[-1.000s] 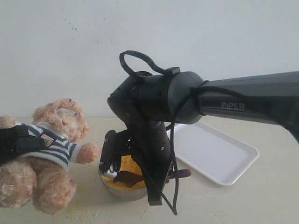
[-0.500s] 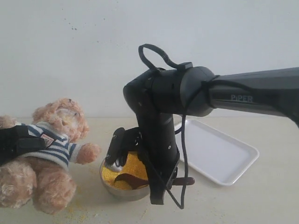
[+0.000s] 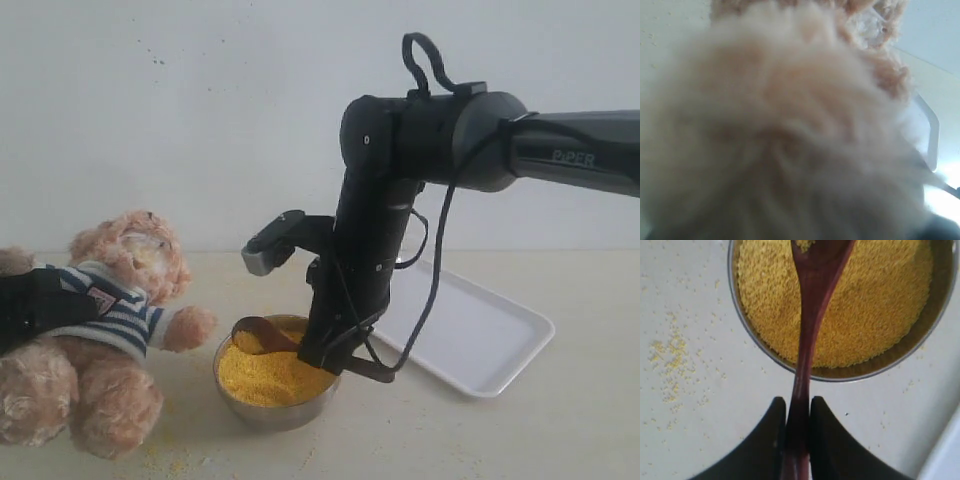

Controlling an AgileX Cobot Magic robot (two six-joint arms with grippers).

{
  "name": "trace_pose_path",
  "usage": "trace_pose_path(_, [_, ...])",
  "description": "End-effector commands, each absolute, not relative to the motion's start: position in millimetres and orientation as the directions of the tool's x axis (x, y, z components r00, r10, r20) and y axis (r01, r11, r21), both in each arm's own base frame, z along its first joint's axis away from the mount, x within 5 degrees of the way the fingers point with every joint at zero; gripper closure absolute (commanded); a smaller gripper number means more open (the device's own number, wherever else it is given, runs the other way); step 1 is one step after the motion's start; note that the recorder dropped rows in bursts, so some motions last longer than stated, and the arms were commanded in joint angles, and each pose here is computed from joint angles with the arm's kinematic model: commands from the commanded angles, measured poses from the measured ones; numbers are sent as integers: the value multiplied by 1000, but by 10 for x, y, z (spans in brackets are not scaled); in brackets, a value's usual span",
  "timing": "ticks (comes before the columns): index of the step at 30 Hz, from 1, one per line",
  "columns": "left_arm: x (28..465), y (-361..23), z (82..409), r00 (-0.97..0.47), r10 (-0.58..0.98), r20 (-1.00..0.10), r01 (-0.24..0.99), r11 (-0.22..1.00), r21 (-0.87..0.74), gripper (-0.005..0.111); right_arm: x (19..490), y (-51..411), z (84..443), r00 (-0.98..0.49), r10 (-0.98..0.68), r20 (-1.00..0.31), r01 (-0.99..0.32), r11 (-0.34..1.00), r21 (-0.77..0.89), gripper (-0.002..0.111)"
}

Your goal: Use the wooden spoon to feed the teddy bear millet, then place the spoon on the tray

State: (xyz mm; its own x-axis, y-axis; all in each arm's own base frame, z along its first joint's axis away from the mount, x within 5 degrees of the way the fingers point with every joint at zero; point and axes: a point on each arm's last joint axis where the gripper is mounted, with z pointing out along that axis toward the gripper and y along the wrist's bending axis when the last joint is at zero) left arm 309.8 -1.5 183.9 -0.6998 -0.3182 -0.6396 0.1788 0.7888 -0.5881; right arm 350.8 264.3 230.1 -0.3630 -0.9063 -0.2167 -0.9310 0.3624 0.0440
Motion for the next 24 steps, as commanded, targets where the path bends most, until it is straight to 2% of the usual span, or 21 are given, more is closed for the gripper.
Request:
trace_pose_path(1, [3103, -45, 1882, -698, -330, -635, 207, 756, -621, 103, 3588, 2580, 2409, -388, -888, -247, -920, 391, 40, 109])
trace_pose_path(9, [3073, -68, 1868, -712, -305, -633, 231, 749, -621, 103, 3732, 2415, 2446, -543, -763, -350, -839, 488, 240, 109])
trace_pose_path(13, [3005, -83, 1797, -732, -308, -608, 213, 744, -634, 103, 3806, 2303, 2453, -601, -719, -350, -799, 538, 268, 109])
trace_pose_path(18, [2911, -110, 1714, -776, -371, -510, 126, 701, -702, 103, 3820, 2296, 2431, -632, -695, -342, -775, 561, 292, 109])
trace_pose_path(24, [2809, -204, 1736, -840, -344, -420, 136, 615, -776, 103, 3813, 2329, 2429, -668, -661, -342, -744, 576, 340, 109])
